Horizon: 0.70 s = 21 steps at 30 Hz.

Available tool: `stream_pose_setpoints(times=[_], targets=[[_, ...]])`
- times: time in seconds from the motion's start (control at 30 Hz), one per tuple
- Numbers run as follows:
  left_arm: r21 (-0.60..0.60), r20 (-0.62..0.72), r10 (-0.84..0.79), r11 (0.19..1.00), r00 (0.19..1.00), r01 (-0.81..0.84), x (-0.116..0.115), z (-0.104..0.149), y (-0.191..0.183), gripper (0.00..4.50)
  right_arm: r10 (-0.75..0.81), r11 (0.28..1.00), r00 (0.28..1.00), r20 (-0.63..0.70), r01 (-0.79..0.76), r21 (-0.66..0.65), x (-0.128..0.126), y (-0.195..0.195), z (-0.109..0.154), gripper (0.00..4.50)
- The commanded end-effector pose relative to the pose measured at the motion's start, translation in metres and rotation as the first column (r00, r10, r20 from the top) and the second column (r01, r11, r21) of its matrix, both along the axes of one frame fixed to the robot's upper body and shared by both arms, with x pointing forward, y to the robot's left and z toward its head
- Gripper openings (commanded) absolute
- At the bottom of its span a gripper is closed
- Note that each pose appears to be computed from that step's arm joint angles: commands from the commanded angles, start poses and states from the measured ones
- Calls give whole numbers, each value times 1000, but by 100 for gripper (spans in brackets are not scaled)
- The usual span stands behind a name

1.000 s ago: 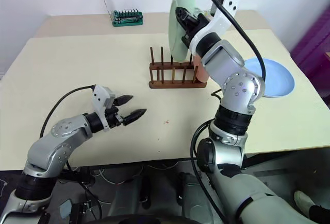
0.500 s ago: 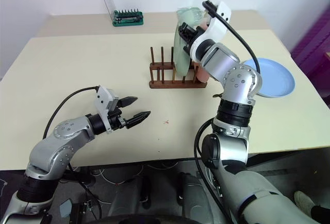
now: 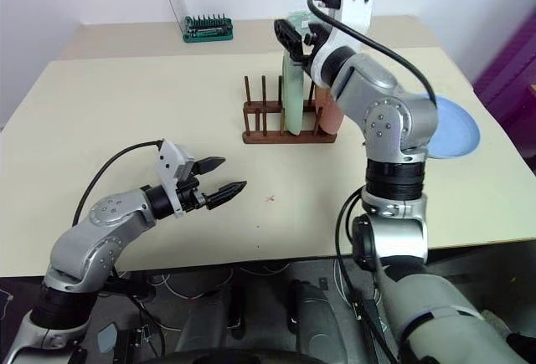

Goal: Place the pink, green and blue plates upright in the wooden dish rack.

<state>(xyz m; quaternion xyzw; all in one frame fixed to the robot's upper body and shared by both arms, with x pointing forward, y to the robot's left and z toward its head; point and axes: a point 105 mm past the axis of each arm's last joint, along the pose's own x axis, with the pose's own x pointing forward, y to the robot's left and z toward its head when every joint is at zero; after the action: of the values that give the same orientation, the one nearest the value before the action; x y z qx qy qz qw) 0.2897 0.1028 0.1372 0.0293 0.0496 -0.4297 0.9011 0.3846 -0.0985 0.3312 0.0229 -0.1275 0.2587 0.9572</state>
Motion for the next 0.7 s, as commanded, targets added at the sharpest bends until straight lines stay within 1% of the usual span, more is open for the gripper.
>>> stream_pose_setpoints(times=[0.03, 0.07, 0.1, 0.17, 0.2, 0.23, 0.27, 0.3, 0.33, 0.4, 0.43, 0.47, 0.5, 0.57, 0.6, 0.63, 0.7], targets=[[-4, 63, -20, 1000, 998, 21, -2, 12, -5, 419, 70, 989, 972, 225, -38, -144, -28, -7, 32, 364], [-4, 63, -21, 1000, 998, 21, -2, 12, -5, 419, 80, 981, 961, 265, -29, -191, -34, -15, 35, 364], [0, 60, -34, 999, 998, 34, -3, 11, -7, 419, 70, 973, 959, 276, -5, -230, -38, -45, 37, 364], [5, 58, -50, 999, 997, 50, -4, 10, -9, 419, 66, 960, 956, 286, 18, -281, -46, -78, 39, 364], [12, 57, -63, 998, 996, 62, -5, 9, -10, 419, 31, 948, 963, 269, 57, -312, -45, -95, 34, 364], [32, 62, -85, 996, 994, 83, -6, 7, -12, 419, -17, 935, 970, 242, 101, -339, -41, -113, 26, 364], [44, 69, -129, 991, 989, 127, -9, 6, -18, 419, -119, 903, 978, 170, 178, -392, -33, -141, 7, 391], [51, 77, -168, 985, 983, 165, -11, 7, -24, 419, -206, 868, 975, 84, 222, -444, -28, -166, -17, 420], [55, 82, -193, 980, 978, 189, -13, 7, -27, 419, -257, 845, 966, 30, 240, -478, -26, -182, -32, 447], [52, 81, -223, 974, 972, 219, -13, 8, -33, 419, -299, 819, 951, -76, 216, -531, -26, -199, -63, 447], [54, 80, -237, 971, 968, 233, -12, 7, -36, 419, -320, 787, 940, -115, 197, -584, -25, -205, -83, 447], [57, 79, -246, 969, 966, 242, -11, 7, -38, 419, -334, 762, 932, -139, 181, -622, -26, -209, -96, 447], [59, 80, -252, 967, 964, 248, -11, 7, -39, 419, -341, 745, 928, -148, 171, -645, -26, -211, -104, 447], [57, 87, -261, 965, 961, 256, -10, 8, -43, 419, -372, 706, 912, -174, 156, -691, -21, -216, -128, 447], [56, 89, -263, 964, 961, 259, -9, 9, -44, 419, -379, 689, 908, -178, 148, -710, -19, -217, -137, 447], [57, 93, -264, 964, 960, 260, -9, 9, -45, 419, -392, 696, 899, -197, 149, -703, -15, -219, -144, 447], [58, 94, -261, 965, 961, 257, -9, 10, -45, 419, -421, 681, 882, -213, 153, -716, -9, -224, -153, 447]])
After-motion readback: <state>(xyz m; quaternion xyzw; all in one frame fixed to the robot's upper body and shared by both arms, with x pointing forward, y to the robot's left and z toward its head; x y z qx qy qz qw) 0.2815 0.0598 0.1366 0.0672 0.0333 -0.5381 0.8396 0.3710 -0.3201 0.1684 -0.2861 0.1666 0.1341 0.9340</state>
